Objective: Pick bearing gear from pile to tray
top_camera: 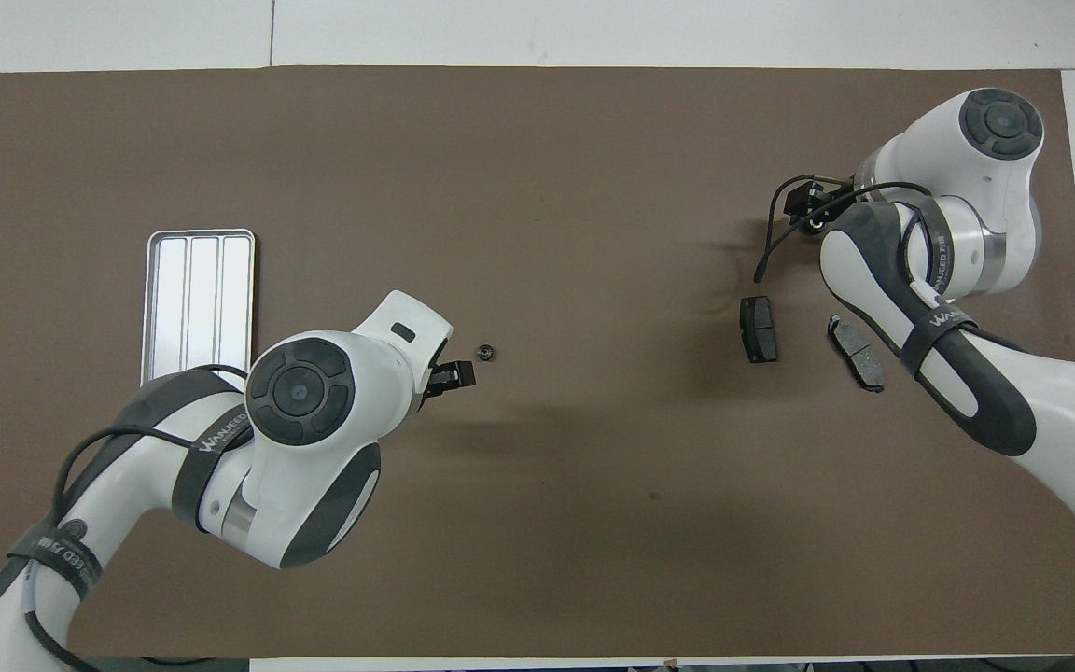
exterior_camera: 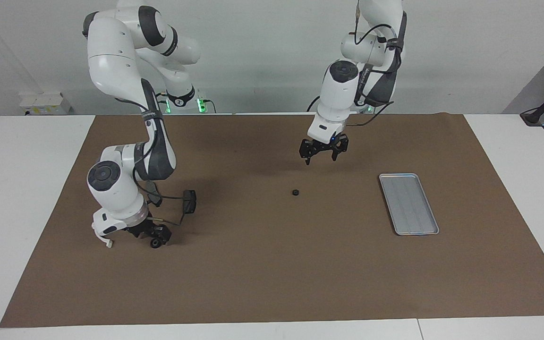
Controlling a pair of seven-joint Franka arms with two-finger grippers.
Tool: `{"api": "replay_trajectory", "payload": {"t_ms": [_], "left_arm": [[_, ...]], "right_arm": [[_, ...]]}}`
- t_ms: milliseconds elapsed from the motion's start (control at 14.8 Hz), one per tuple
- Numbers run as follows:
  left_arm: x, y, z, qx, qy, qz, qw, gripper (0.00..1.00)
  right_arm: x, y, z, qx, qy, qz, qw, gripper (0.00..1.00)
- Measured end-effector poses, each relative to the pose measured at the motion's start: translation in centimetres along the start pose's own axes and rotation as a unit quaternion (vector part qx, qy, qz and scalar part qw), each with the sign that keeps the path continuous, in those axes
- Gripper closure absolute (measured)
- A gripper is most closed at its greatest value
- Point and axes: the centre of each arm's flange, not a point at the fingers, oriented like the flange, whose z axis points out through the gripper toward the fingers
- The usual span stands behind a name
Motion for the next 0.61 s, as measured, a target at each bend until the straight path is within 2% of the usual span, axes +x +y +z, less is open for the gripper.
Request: {"api": "replay_trajectory", "payload": {"t_ms": [407, 474, 610], "left_arm": [[-0.3, 4.7, 7.5, 0.030, 0.019, -0.010, 0.999, 0.00], [0.0, 5.2, 8.0, 0.029, 0.019, -0.010, 0.999, 0.00], [0.7, 5.9, 8.0, 0.024, 0.023, -0.011, 0.999, 0.00]], "right_arm": [[0.0, -0.4, 0.8, 0.002, 0.004, 0.004, 1.000, 0.00], [0.0, -0.4, 0.9, 0.001, 0.004, 0.003, 1.000, 0.08], [0.0, -0.4, 1.1, 0.000, 0.004, 0.002, 1.000, 0.10]]}}
